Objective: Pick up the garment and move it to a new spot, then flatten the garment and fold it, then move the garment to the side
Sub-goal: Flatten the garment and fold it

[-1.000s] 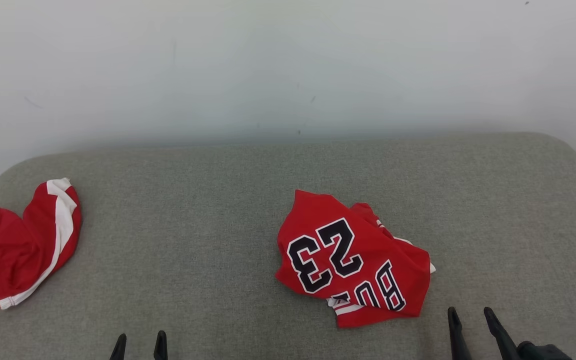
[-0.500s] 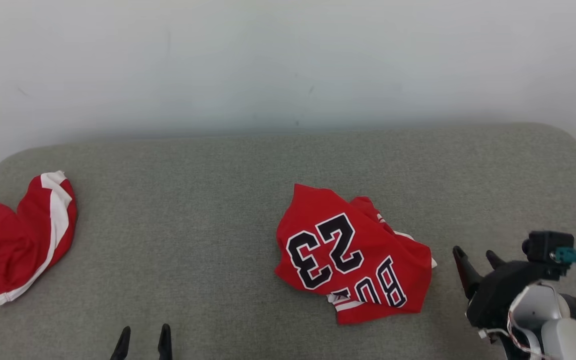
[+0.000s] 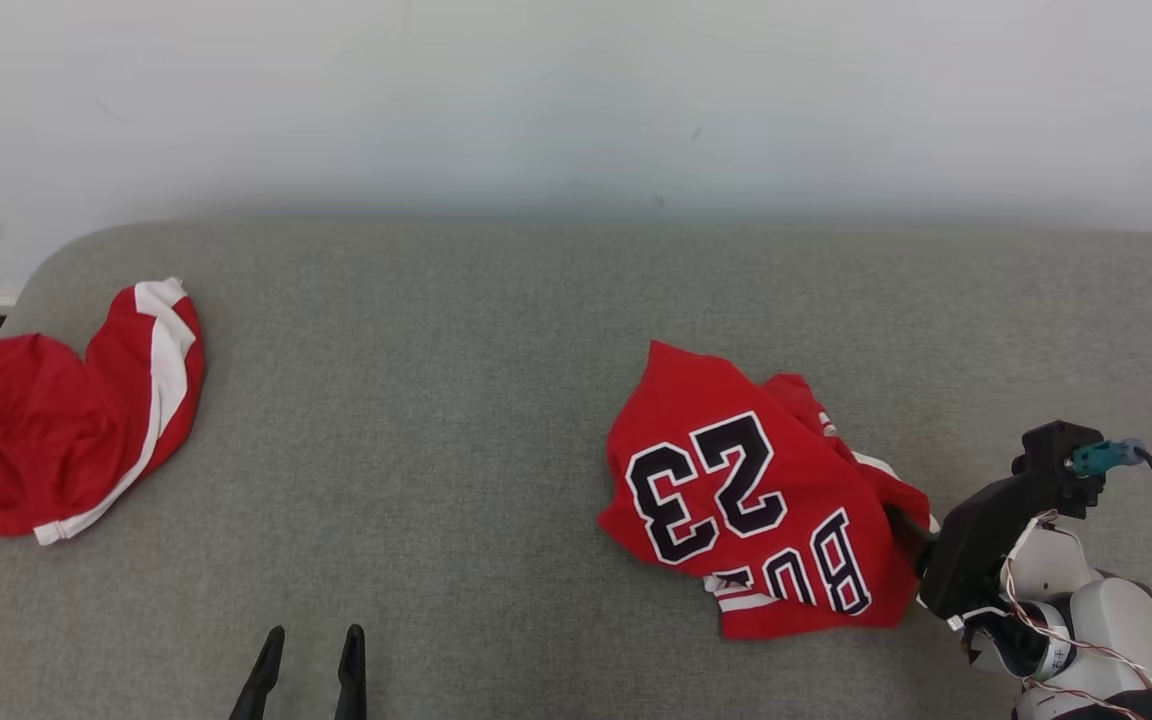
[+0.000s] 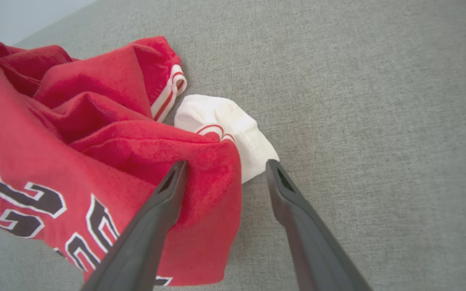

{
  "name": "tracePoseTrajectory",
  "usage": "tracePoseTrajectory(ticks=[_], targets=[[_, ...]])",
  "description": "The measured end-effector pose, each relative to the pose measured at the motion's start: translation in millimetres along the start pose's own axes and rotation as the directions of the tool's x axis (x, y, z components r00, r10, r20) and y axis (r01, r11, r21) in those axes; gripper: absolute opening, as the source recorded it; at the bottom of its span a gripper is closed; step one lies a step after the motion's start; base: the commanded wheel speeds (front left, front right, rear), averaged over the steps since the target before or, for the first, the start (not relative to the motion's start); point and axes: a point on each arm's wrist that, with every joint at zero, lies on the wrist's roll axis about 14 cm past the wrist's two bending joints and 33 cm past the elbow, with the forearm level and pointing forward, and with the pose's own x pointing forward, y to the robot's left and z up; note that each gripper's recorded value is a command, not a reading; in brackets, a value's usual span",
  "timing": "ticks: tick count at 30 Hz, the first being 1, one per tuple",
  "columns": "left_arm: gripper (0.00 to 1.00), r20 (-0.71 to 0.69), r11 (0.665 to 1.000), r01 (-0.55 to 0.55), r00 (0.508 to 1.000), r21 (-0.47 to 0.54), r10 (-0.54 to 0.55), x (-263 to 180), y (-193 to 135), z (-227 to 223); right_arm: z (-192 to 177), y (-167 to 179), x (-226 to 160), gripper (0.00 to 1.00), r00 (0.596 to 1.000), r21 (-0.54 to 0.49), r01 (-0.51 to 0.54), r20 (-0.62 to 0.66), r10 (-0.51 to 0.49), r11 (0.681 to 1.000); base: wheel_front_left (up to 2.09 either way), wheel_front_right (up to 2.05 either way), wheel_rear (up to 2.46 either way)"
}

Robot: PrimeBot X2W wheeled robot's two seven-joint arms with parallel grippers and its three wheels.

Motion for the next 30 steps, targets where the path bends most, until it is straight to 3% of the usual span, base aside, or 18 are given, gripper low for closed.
tracePoseTrajectory(ticks=[5,6,7,9,14,20,25,30], targets=[[1.0,-0.01,1.0,-0.018,1.0,0.002,0.018,-0.1,5.4,-2.5,-9.5,6.4,13.9,1.0,0.999,-0.003,-0.012,-0.046,0.012,1.0,0.0,0.0,0.0],[1.0,-0.009,1.0,-0.021,1.0,0.003,0.021,0.3,6.4,-2.3,-9.3,8.2,16.3,0.85,0.999,-0.005,-0.016,-0.048,0.015,1.0,0.0,0.0,0.0],[1.0,-0.008,1.0,-0.025,1.0,0.003,0.025,0.8,7.5,-1.9,-9.8,10.0,18.7,0.4,0.999,-0.007,-0.019,-0.051,0.019,1.0,0.0,0.0,0.0],[1.0,-0.009,1.0,-0.031,0.999,0.004,0.031,0.1,9.4,-2.2,-6.9,14.8,22.0,0.0,0.999,-0.024,-0.028,-0.041,0.027,0.999,0.0,0.0,0.0],[1.0,-0.001,0.999,-0.038,0.999,0.004,0.038,-3.0,10.9,0.2,6.9,22.1,20.1,0.0,0.999,-0.081,-0.036,0.009,0.037,0.996,0.0,0.0,0.0],[1.0,0.021,0.999,-0.043,0.999,0.003,0.043,-7.0,11.3,6.2,75.0,69.6,0.1,0.0,0.966,-0.254,-0.094,0.211,0.15,0.963,0.0,0.0,0.0],[1.0,0.033,0.999,-0.051,0.998,0.001,0.051,-12.3,12.6,9.3,126.6,136.0,-38.7,0.0,0.88,-0.442,-0.15,0.348,0.323,0.885,0.0,0.0,0.0],[1.0,0.047,0.999,-0.048,0.998,-0.002,0.048,-14.7,11.2,12.8,164.4,190.5,-89.5,0.0,0.75,-0.568,-0.173,0.454,0.481,0.804,0.0,0.0,0.0]])
